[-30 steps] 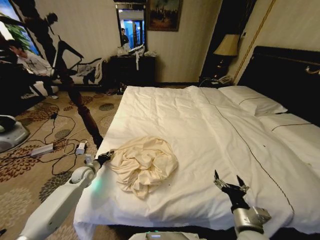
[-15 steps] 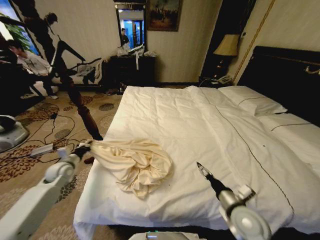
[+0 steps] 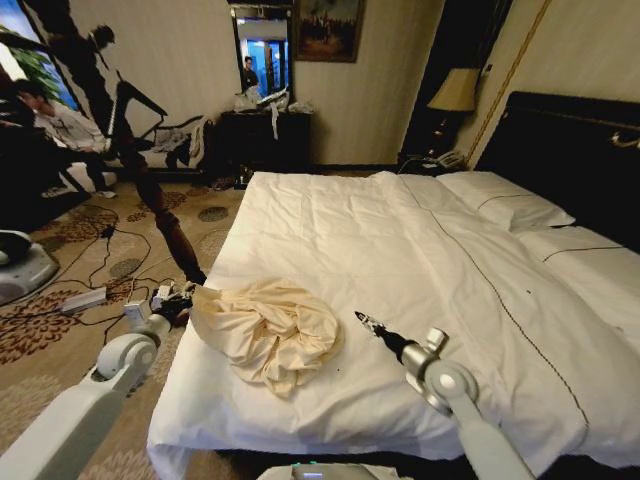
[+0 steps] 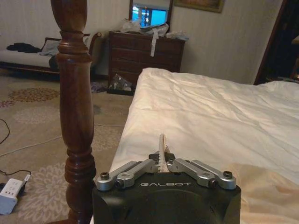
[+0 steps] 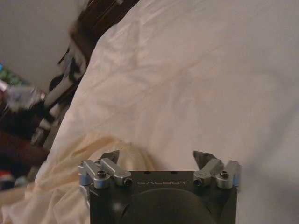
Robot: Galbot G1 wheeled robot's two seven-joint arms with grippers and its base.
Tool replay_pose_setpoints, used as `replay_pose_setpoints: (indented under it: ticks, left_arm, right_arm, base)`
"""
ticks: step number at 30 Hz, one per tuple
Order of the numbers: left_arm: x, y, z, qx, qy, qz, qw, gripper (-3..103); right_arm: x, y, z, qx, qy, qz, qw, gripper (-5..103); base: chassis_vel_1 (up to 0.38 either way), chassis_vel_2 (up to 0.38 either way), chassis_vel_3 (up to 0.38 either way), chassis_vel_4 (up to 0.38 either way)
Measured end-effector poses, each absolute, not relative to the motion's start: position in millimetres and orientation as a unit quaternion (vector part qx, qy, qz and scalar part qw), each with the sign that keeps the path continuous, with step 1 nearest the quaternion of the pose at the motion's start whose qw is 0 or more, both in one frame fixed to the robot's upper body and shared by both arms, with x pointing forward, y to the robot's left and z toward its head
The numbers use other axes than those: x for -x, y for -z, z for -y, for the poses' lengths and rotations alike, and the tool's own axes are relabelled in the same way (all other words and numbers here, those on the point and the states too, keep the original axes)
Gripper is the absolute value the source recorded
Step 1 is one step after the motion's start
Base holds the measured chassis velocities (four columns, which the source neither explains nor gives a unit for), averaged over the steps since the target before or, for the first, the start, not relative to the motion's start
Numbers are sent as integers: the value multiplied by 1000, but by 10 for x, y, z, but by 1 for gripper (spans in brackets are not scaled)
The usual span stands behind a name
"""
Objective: Pick up the clothes from the bed and hang them on the clothes hanger.
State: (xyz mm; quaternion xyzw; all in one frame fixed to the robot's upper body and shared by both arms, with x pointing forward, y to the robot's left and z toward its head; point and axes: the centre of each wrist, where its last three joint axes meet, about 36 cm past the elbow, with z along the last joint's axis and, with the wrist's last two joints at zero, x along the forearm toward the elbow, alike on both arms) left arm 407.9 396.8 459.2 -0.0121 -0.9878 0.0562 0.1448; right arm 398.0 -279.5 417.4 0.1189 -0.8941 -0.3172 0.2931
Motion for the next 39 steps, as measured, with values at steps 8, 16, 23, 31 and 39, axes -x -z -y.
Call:
replay_pose_setpoints:
  ticks: [8,16,23,31,39]
  left_arm:
    - [-4009,-4562,-3901,16,-57,987,150,0]
    - [-3970,-4471,-3854,16,-55,986,159,0]
    - [-3977,-4444,-3872,15,-57,985,161,0]
    - [-3965,-4443,-3831,19,-61,985,161,0]
    - [-3935,-4611,-3664,38,-59,986,153,0]
  right_arm:
    - [-4286,-4129,2468,-164,276,897,303,84]
    - [-4425,-4026,2253,-184,254,893,322,57]
    - [-4458,-3980,2194,-187,257,888,332,30]
    - [-4450,-4030,2140,-191,262,889,322,3]
    - [-4392,-4177,2196,-189,254,900,300,0]
  base:
    - [0,0,0,0]
    - [0,0,0,0]
    - [0,0,0,0]
    - [0,0,0,0]
    - [0,0,0,0]
